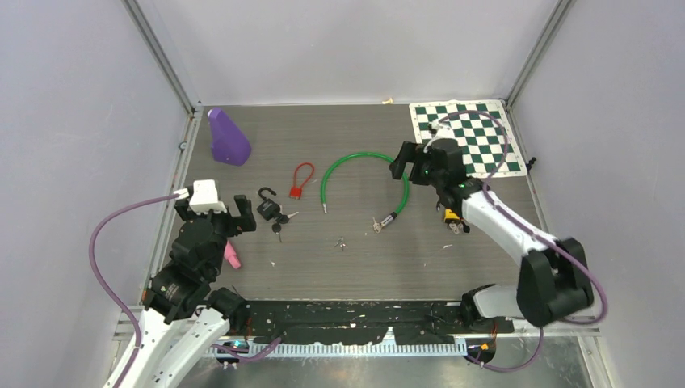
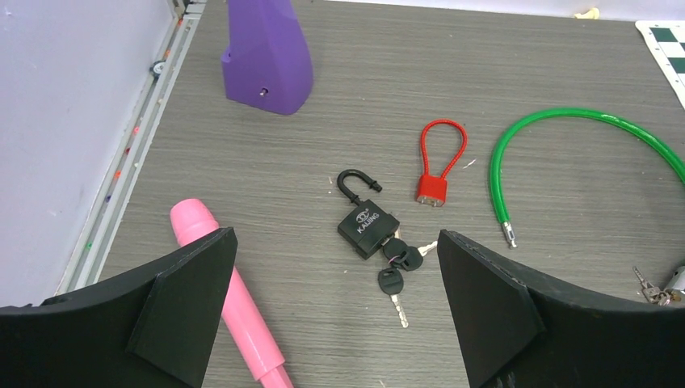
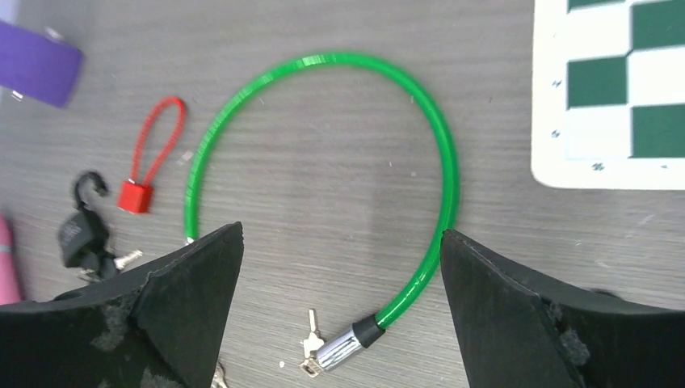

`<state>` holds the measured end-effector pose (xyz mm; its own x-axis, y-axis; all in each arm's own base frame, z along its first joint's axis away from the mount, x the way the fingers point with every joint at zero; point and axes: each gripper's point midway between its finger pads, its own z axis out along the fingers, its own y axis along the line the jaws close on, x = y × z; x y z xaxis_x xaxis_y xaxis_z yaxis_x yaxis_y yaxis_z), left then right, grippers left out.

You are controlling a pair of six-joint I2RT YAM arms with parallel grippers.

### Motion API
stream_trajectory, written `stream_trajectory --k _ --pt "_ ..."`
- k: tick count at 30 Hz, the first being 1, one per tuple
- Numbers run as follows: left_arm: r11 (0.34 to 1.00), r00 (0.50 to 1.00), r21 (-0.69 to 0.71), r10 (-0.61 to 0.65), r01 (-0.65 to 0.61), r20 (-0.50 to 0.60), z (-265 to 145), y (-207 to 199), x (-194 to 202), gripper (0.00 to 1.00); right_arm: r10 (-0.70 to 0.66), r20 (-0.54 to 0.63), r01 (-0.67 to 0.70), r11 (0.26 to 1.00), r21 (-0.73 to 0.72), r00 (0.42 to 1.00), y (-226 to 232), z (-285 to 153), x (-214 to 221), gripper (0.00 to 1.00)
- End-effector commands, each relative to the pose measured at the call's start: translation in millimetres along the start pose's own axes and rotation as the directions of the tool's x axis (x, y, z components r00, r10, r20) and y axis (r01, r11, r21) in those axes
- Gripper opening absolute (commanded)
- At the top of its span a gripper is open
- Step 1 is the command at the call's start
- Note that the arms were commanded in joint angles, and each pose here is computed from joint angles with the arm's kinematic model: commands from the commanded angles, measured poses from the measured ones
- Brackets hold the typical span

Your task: Unlock with the key

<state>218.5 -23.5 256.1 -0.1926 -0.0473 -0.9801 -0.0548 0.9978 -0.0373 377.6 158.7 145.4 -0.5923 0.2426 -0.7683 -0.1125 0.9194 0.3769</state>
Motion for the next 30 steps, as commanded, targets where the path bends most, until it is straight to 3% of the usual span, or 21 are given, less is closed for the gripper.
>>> stream_trajectory --k 1,7,14,19,23,26,30 --pt "1.000 0.999 -0.003 -0.023 0.023 0.047 2 -1 -12 1.00 -0.036 0.194 0.029 0.999 0.037 0.980 -2 -47 -45 0.99" --pt "1.000 0.999 -0.003 -0.027 0.027 0.045 2 -1 -11 1.00 -0.046 0.279 0.035 0.998 0.045 0.959 -7 -90 -58 0.95" --pt "1.000 0.999 -0.001 -0.026 0.027 0.041 3 -2 -10 1.00 0.020 0.459 -0.032 0.999 0.018 0.888 -10 -137 -76 0.95" --pt "1.000 0.999 0.008 -0.023 0.023 0.031 6 -6 -9 1.00 0.123 0.479 -0.069 0.989 -0.130 0.869 5 -128 -67 0.95" --pt "1.000 1.000 0.020 -0.023 0.023 -0.002 11 -13 -7 1.00 0.148 0.399 -0.076 0.979 -0.191 0.905 16 -98 -54 0.95" --pt "0.998 0.997 0.065 -0.014 0.019 -0.076 13 -26 -3 1.00 0.124 0.365 -0.025 0.964 -0.264 0.923 31 -88 -48 0.96" --pt "0.994 0.983 0.111 0.009 0.012 -0.183 21 -44 1 1.00 0.124 0.370 -0.026 0.965 -0.259 0.921 24 -79 -37 0.95"
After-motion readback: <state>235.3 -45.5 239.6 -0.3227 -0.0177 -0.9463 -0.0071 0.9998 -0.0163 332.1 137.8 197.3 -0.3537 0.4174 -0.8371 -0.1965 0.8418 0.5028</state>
